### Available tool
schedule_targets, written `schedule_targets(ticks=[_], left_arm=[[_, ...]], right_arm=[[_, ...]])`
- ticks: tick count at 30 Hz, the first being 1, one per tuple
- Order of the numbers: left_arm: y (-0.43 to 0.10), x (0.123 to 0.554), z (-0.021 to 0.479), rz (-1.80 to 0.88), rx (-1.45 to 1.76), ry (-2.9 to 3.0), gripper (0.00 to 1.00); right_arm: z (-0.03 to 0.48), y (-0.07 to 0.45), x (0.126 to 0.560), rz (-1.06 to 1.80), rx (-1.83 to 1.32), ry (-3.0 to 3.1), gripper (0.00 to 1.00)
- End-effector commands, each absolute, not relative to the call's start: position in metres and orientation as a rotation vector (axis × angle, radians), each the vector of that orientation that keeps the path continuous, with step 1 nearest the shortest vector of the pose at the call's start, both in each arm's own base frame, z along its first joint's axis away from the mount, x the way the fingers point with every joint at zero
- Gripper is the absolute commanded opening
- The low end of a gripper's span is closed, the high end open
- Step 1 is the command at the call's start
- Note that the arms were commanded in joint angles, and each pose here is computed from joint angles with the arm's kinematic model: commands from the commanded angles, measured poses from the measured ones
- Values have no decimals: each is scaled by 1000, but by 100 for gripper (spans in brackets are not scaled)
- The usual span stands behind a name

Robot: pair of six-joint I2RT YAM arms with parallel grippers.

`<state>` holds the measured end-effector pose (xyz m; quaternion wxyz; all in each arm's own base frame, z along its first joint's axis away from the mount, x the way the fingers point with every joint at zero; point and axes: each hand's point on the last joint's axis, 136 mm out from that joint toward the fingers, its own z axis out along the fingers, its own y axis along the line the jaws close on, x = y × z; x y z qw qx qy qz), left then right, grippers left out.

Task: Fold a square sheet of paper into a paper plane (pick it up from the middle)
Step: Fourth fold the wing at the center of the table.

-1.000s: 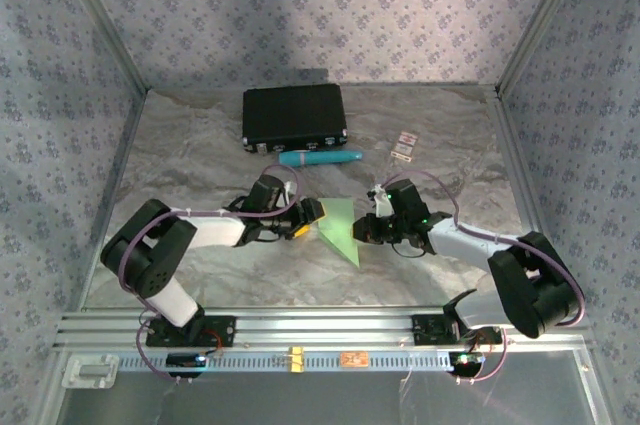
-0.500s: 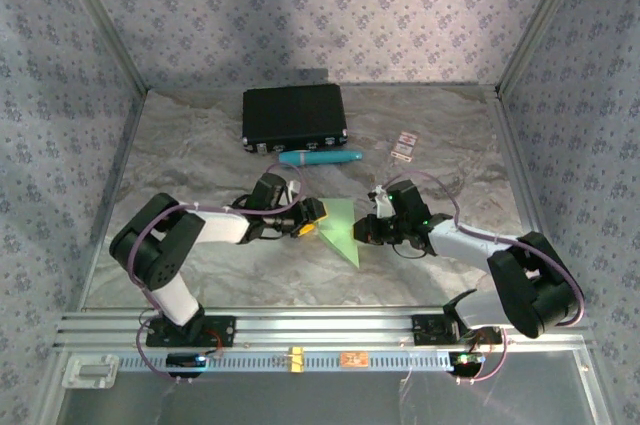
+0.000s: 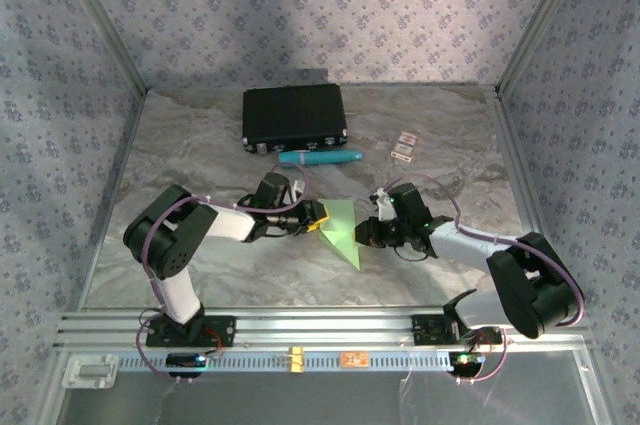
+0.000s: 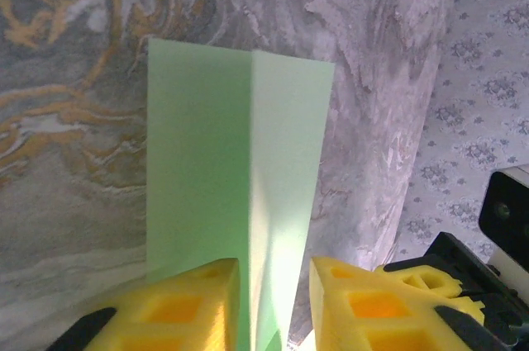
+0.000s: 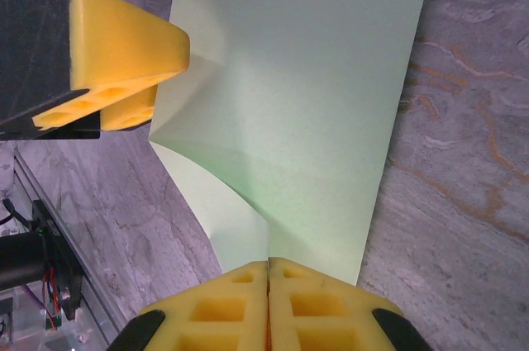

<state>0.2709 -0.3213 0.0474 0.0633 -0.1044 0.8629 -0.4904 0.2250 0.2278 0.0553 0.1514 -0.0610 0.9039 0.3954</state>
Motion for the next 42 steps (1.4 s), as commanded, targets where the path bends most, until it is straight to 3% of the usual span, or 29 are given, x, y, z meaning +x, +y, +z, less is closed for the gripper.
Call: schedule_targets(ticks=[1,9,18,32,36,42], left_arm=[[-327,278,58,-1517,-278,2562,23],[-321,279,57,-1455,-298,2558,11],[-304,281,60,-1321,-353,2537,6],[-304,274,70,-1187,-368,2499,4],[-312,274,70,-1203,-351,2508,6],[-324,272,74,-1258,-270,2518,25]], right_arm=[[57,226,225,1140,-170,2584,10],[55,223,225,1114,-162,2594,16],[66,204,229,926,-154,2589,43],[91,183,233,767,-151,2467,46],[93,184,234,792,-139,2431,46],[98,191,230,815,-211,2391,46]])
